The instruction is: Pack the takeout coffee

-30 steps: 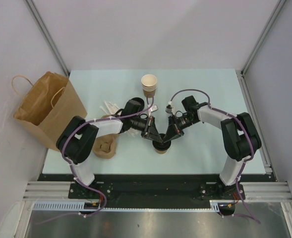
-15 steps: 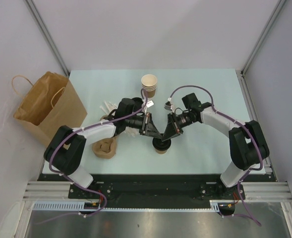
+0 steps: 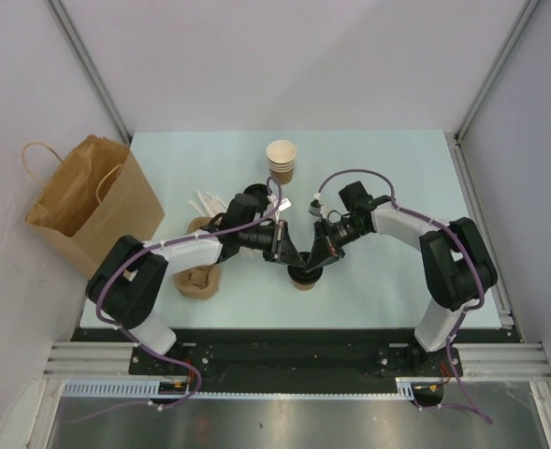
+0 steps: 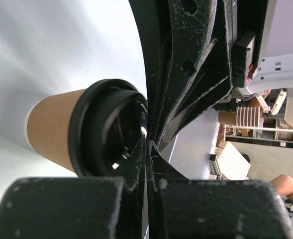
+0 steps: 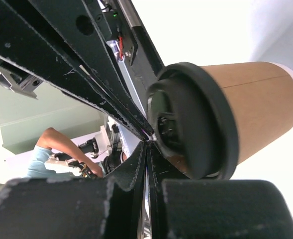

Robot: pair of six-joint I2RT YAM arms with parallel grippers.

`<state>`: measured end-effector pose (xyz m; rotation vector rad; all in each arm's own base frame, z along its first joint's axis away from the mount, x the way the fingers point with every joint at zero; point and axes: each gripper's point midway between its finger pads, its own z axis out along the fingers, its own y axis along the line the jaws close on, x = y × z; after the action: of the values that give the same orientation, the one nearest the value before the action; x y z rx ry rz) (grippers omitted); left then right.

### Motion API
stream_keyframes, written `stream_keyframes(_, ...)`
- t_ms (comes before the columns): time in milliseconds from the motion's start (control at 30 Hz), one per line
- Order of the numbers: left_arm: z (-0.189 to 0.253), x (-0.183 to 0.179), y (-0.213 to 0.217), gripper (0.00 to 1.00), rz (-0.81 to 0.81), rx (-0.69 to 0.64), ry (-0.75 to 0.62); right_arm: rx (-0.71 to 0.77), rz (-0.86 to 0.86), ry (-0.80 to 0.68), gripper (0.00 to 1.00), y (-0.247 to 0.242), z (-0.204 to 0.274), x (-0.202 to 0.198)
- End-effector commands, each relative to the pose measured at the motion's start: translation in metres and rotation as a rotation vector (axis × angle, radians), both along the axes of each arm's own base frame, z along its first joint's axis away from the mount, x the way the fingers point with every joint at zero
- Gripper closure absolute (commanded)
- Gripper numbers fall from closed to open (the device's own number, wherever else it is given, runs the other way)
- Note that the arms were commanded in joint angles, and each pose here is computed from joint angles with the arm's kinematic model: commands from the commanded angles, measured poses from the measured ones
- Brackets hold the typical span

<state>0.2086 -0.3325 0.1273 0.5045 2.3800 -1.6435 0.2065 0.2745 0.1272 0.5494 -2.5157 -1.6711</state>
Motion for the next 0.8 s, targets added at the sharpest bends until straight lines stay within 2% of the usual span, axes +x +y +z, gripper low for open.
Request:
stream_keyframes(0,0.005,-0.03,-0.012,1.0,-0.111,-0.027,0.024,-0.008,-0.027,-0.083,0.96,0.004,-0.011,0.022)
stream_keyframes(433,0.021,-0.042,-0.014,1.0,-0.135,-0.077,0.009,-0.032,-0.026,-0.087,0.97,0.002,-0.019,0.022)
stream_keyframes(600,0.029,-0.033,-0.006,1.0,-0.103,-0.086,-0.017,0.025,-0.011,-0.112,0.97,0.0,0.0,0.019)
stream_keyframes(767,0.044,-0.033,0.003,1.0,-0.102,-0.12,-0.098,0.1,-0.002,-0.179,0.99,-0.004,0.029,0.016)
